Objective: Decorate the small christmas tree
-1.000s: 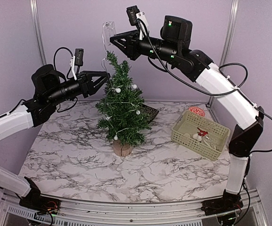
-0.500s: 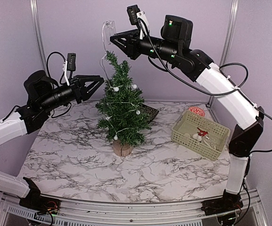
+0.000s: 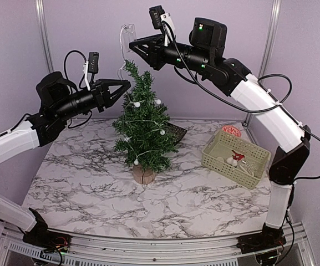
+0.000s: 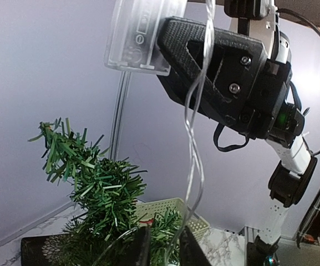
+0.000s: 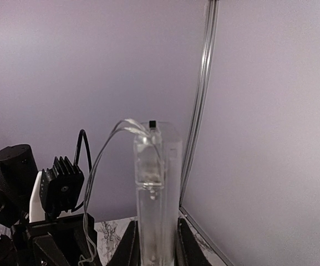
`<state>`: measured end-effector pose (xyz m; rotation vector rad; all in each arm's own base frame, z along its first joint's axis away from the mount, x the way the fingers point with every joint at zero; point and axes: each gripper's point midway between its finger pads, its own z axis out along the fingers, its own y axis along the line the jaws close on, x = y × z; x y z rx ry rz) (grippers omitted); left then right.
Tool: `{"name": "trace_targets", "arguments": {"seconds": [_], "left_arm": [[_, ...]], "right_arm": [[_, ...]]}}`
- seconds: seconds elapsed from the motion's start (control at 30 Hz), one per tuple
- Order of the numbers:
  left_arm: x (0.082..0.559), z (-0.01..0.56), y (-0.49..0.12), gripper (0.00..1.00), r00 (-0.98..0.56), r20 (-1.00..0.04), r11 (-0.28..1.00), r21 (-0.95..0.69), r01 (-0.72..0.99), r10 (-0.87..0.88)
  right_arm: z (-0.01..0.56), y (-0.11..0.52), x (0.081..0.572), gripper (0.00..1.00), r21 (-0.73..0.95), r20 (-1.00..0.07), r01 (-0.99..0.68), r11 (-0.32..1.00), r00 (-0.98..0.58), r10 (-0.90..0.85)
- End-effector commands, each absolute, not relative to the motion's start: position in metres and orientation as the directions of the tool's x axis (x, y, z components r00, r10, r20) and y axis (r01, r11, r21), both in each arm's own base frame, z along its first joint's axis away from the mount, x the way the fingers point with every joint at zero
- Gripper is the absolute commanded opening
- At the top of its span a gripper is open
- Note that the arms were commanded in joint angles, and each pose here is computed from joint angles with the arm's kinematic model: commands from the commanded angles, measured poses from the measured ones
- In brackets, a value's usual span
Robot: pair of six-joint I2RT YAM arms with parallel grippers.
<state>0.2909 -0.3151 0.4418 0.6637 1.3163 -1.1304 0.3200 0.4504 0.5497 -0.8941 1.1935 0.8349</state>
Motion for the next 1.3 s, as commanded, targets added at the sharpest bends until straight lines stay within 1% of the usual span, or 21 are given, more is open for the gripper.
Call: {"name": "trace_targets", "arguments": {"seconds": [0.0, 0.03, 0.07, 0.3, 0.5, 0.93, 1.07, 1.27], "left_arm": [[0.287, 0.453, -0.31, 0.07, -0.083, -0.959, 0.361, -0.182, 0.914, -0.272], [0.291, 0.453, -0.303, 0.01, -0.084, -0.956, 0.386, -0.192, 0.902, -0.281], [0.294, 0.453, -0.298, 0.0, -0.082, -0.954, 0.405, -0.199, 0.892, -0.288], [0.311, 0.443, -0.262, 0.0, -0.053, -0.945, 0.557, -0.234, 0.797, -0.321], [0.338, 0.432, -0.24, 0.0, -0.046, -0.943, 0.677, -0.27, 0.684, -0.33], [0.372, 0.402, -0.243, 0.0, -0.13, -0.937, 0.72, -0.333, 0.609, -0.324], [0.378, 0.388, -0.241, 0.0, -0.157, -0.942, 0.748, -0.331, 0.575, -0.296], [0.383, 0.363, -0.226, 0.0, -0.201, -0.945, 0.813, -0.326, 0.482, -0.259]], "right_arm": [[0.57, 0.443, 0.323, 0.0, -0.162, -0.968, -0.879, 0.449, 0.229, 0.1], [0.57, 0.44, 0.325, 0.0, -0.16, -0.969, -0.871, 0.465, 0.229, 0.096], [0.569, 0.438, 0.329, 0.0, -0.157, -0.97, -0.862, 0.482, 0.227, 0.09], [0.557, 0.416, 0.364, 0.0, -0.123, -0.98, -0.794, 0.595, 0.193, 0.054], [0.522, 0.415, 0.391, 0.0, -0.091, -0.994, -0.779, 0.621, 0.111, -0.006], [0.467, 0.405, 0.431, 0.0, -0.037, -0.995, -0.719, 0.694, -0.035, -0.09], [0.448, 0.408, 0.435, 0.0, -0.032, -0.989, -0.729, 0.683, -0.073, -0.125], [0.426, 0.41, 0.441, 0.0, -0.026, -0.981, -0.729, 0.684, -0.113, -0.158]]}}
